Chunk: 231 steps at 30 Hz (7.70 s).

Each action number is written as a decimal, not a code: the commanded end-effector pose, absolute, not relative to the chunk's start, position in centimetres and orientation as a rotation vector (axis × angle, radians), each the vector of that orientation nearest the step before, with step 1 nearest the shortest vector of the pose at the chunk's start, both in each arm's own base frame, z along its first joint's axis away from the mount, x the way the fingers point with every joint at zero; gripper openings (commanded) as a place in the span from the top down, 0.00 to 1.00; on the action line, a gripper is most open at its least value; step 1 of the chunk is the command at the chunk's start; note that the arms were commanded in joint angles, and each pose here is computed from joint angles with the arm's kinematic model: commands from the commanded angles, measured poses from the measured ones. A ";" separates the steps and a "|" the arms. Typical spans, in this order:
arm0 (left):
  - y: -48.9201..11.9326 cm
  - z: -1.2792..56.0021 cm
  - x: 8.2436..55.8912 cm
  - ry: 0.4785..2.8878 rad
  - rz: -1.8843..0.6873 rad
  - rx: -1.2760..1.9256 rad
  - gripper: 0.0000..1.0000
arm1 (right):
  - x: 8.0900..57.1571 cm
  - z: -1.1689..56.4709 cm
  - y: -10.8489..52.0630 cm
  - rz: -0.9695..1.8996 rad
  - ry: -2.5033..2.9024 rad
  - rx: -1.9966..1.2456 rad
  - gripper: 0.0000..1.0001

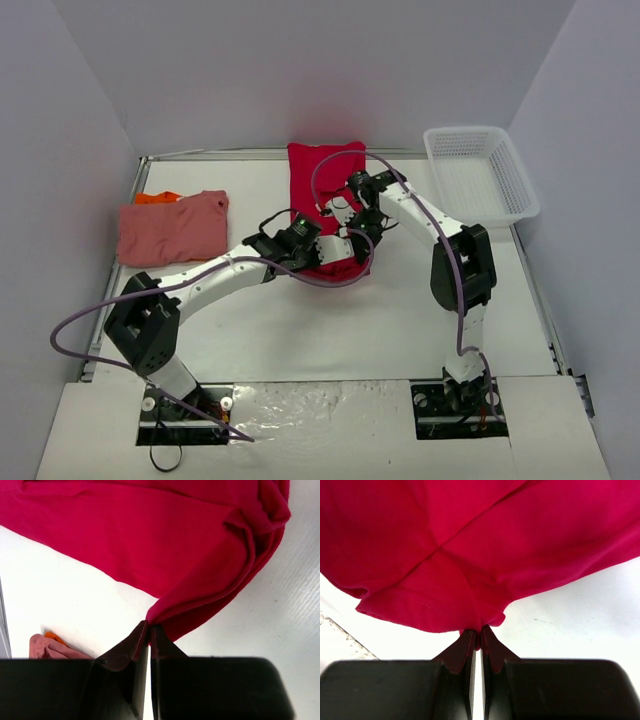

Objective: Fold and stack the t-shirts
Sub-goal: Fold the folded rectangular tshirt in 1/3 of the way

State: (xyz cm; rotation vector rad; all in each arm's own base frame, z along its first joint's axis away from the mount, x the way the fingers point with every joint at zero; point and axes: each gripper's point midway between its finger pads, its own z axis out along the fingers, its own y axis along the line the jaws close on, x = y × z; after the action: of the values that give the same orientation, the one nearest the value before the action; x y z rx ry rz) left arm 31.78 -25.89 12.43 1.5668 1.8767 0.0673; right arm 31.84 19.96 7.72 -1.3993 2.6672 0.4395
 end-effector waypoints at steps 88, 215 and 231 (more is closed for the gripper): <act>-25.1 13.2 54.3 1.909 0.292 1.272 0.97 | 55.5 5.4 18.6 0.247 2.399 -1.023 1.00; -26.7 14.1 47.0 2.157 -0.369 0.753 0.98 | 52.7 11.0 20.1 0.263 2.355 -0.794 1.00; -27.3 9.4 46.6 2.256 -0.419 0.744 0.98 | 48.7 4.4 20.2 0.392 2.529 -0.874 1.00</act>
State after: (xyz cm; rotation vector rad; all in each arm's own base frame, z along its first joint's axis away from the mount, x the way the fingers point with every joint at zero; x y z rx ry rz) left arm 45.65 -26.83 6.03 0.7799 2.3290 -0.3965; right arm 50.78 20.43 6.12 -0.8490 2.4543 0.3327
